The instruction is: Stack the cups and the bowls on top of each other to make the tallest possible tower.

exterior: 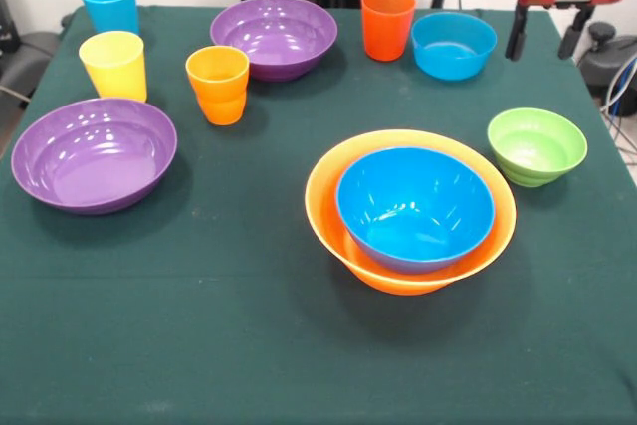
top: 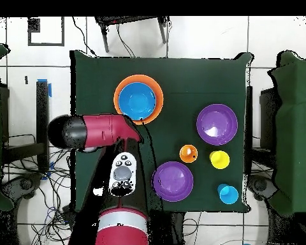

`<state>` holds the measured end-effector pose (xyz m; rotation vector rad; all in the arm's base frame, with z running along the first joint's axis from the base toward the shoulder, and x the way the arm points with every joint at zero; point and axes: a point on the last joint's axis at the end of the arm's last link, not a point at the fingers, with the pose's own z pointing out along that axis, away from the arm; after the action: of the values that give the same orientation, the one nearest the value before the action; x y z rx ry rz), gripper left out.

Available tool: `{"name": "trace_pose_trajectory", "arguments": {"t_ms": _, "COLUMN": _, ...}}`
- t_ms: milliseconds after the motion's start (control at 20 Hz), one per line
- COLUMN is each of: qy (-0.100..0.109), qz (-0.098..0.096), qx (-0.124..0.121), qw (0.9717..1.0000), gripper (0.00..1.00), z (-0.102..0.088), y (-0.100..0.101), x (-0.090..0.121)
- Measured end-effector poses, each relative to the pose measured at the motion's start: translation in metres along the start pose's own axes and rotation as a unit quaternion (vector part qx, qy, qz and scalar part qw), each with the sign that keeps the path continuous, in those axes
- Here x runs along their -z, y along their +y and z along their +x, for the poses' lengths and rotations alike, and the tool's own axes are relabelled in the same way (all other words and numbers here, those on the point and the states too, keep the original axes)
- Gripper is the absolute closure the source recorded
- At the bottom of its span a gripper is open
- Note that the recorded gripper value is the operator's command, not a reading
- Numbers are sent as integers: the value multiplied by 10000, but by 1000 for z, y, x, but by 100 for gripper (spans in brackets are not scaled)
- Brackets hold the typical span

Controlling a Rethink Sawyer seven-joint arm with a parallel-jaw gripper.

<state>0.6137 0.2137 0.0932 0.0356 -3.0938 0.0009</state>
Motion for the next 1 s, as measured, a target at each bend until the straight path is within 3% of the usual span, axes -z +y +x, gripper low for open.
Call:
{"name": "trace_pose_trajectory", "arguments": {"t_ms": 350, "qy": 25, "qz": 81, "qx": 21, "qw": 10000, "gripper": 0, "z": 26, "y": -1, "x": -16}}
{"name": "trace_pose_trajectory", "arguments": {"t_ms": 1000, "qy": -259, "qz": 124, "qx": 99, "qw": 9995, "gripper": 0, "z": 56, "y": 5, "x": -39}}
